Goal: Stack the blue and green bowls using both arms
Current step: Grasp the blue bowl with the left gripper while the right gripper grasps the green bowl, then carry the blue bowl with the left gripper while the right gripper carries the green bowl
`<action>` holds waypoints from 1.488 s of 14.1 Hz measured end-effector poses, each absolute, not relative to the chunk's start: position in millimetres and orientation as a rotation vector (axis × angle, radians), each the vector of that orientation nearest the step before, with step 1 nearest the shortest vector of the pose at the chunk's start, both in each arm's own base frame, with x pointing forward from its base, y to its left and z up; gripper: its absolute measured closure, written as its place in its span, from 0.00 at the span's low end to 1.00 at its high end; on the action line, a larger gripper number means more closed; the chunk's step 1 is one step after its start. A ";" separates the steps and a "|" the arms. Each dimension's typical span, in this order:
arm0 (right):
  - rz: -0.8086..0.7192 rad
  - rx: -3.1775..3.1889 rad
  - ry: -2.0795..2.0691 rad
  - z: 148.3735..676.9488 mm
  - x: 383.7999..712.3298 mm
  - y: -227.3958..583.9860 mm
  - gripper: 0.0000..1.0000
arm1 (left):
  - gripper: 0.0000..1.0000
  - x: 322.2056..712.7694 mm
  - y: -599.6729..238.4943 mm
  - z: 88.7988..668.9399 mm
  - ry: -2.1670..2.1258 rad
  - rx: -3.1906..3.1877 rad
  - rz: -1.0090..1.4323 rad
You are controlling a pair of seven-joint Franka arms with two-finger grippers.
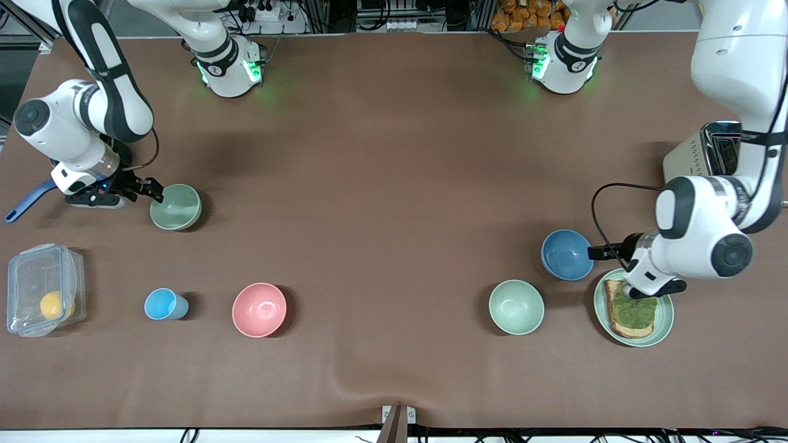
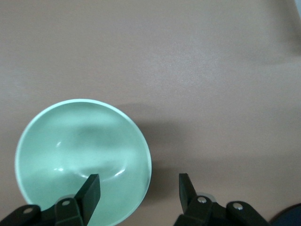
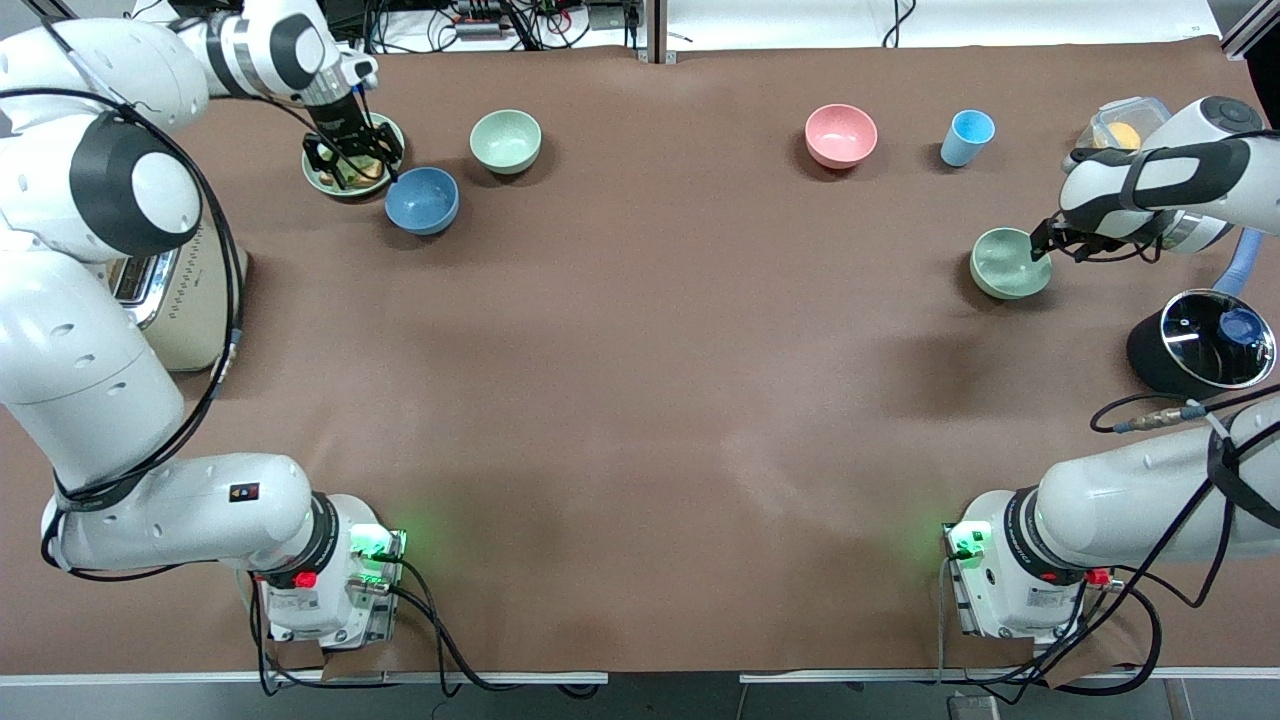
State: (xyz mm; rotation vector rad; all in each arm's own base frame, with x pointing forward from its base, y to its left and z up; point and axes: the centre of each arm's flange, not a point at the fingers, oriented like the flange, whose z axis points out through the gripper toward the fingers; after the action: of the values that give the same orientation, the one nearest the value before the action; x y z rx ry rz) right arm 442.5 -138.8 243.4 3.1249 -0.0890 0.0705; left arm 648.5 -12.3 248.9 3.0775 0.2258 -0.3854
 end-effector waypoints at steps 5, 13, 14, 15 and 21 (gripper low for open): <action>0.070 3.114 -0.105 227.5 442.4 -140.9 0.47 | 0.00 633.5 -14.5 211.2 0.228 3.080 -0.278; 0.083 3.104 -0.110 218.8 444.5 -141.1 0.96 | 0.30 629.1 -25.9 193.6 0.200 3.081 -0.292; 0.083 3.106 -0.108 220.2 445.2 -140.4 0.96 | 0.43 628.9 -26.2 192.5 0.200 3.081 -0.294; 0.073 3.110 -0.114 221.1 446.0 -139.4 0.96 | 0.52 628.8 -26.2 191.9 0.200 3.081 -0.295; -0.194 3.138 -0.398 257.1 487.9 -71.8 0.96 | 0.89 630.9 -27.0 200.0 0.196 3.082 -0.278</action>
State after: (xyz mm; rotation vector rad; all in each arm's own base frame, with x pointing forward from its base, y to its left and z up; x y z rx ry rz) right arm 487.9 -71.8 257.1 3.1382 -0.3980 -0.1944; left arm 630.9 -27.0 200.0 3.0821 0.1957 -0.2781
